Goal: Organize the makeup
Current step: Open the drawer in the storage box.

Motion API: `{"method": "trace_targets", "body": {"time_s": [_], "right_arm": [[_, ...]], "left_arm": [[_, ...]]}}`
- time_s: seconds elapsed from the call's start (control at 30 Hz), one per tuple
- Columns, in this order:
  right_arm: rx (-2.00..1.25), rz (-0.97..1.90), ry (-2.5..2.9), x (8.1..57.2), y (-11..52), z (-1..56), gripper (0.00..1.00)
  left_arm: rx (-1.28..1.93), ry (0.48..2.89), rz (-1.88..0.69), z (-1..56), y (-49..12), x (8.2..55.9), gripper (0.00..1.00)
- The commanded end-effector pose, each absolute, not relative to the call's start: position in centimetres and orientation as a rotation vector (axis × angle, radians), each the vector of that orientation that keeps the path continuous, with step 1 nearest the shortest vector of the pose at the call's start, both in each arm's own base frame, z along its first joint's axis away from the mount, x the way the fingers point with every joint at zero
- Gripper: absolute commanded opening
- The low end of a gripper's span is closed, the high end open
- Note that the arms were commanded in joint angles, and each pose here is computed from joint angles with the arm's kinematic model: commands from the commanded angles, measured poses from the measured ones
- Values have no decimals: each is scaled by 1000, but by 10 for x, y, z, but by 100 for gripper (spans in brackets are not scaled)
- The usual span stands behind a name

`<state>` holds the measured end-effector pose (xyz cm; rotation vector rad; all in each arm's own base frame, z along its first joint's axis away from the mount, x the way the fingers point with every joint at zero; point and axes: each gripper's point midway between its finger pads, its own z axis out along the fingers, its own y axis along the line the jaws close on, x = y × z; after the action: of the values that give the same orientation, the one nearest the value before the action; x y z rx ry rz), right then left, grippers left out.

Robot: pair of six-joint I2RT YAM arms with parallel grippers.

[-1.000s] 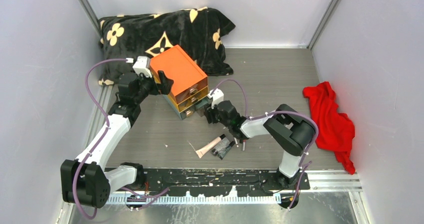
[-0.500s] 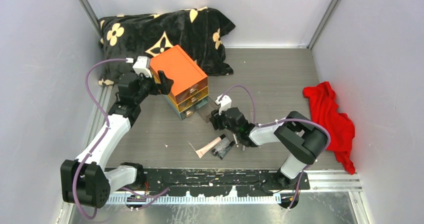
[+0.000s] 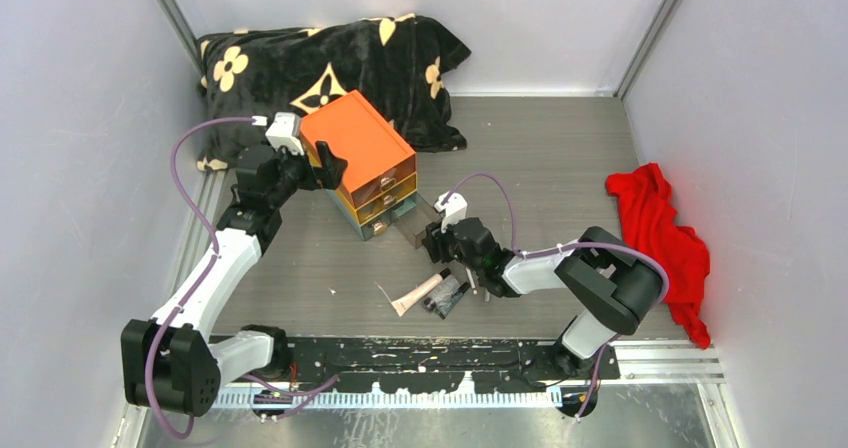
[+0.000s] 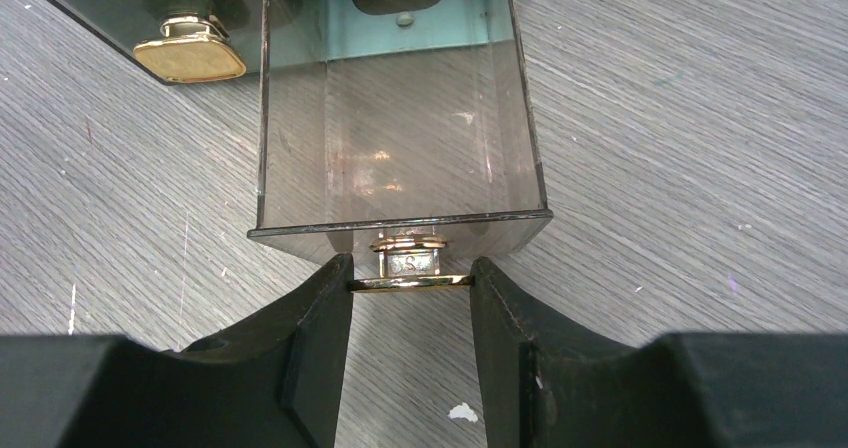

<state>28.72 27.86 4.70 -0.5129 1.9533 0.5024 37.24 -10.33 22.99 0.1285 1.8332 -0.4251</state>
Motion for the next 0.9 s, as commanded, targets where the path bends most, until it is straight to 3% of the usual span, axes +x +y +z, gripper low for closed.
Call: {"method": "trace_targets", "body": {"time_s": [0.0,0.23,0.37,0.5,0.57,0.87], "right_arm": [[-477,426,2033,282,258,30,22],[-480,419,2060,276,255,24,22],[-454,400,2064,275,249,25,27],[-463,401,2054,272,247,29,49],[-469,404,2043,272,247,33,72],[-512,375,2042,278,251,48,74]], "left_arm": [[146,1967,-348,193,-91,362,100],[147,1965,-347,194,-91,363,100],[146,1968,-346,192,-91,362,100],[147,1969,-347,191,-91,362,100],[146,1966,-346,193,-91,362,100],[145,1966,-339,193,-90,363,100]]}}
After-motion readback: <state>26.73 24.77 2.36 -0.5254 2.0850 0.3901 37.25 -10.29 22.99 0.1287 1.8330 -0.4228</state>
